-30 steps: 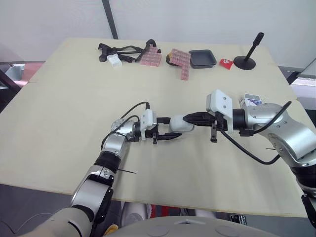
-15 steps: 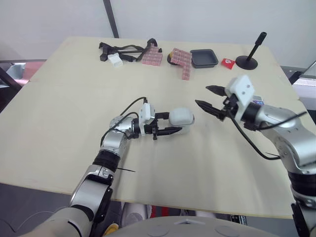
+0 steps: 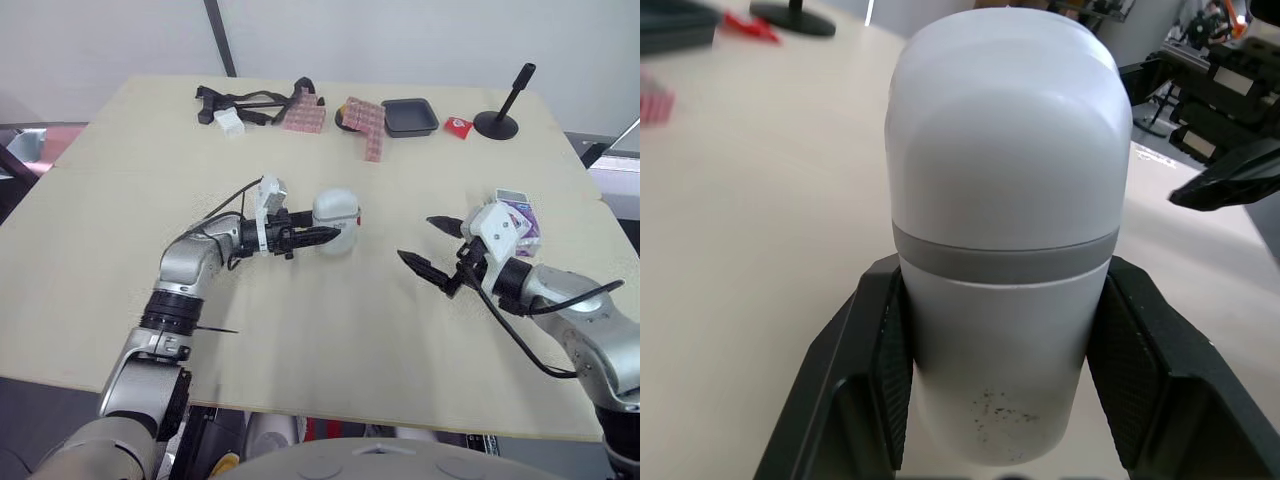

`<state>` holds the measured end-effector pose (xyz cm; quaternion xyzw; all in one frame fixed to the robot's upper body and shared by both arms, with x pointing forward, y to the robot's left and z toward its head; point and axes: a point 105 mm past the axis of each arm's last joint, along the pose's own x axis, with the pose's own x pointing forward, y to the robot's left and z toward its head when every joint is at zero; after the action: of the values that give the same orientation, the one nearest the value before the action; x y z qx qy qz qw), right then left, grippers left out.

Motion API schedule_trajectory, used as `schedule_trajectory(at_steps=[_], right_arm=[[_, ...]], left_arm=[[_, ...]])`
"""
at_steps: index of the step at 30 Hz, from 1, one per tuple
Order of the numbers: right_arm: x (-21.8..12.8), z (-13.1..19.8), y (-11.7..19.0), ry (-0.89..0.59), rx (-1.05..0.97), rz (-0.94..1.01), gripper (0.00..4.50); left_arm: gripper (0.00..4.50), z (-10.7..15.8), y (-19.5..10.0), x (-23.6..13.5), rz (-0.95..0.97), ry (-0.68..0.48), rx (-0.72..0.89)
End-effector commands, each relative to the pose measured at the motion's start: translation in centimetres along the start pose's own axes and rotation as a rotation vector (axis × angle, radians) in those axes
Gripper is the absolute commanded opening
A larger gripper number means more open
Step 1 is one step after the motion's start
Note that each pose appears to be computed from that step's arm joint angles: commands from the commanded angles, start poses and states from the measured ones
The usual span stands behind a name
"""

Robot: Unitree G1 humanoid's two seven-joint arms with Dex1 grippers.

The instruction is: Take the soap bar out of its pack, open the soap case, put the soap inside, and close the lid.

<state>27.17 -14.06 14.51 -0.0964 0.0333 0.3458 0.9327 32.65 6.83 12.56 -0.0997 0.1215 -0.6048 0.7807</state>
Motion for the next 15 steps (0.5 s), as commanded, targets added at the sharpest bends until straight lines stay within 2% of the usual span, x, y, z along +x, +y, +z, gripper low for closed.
schedule_trajectory(at_steps=[1,8,15], right_arm=[[-0.5,1.9,-0.3,-0.153,-0.072,-0.104,4.46],[0.1,0.7,2.1,-0.158,0.060,-0.019,4.46],[0.2,-1.5,2.5,-0.040,0.022,0.018,4.46]], left_arm=[[1.94,0.7,-1.3,-0.3,-0.049,0.048,-0.115],[1.94,0.4,-2.2,0.1,-0.073,0.075,-0.244],[1.94,0.0,-2.5,1.3,-0.121,0.095,-0.432]])
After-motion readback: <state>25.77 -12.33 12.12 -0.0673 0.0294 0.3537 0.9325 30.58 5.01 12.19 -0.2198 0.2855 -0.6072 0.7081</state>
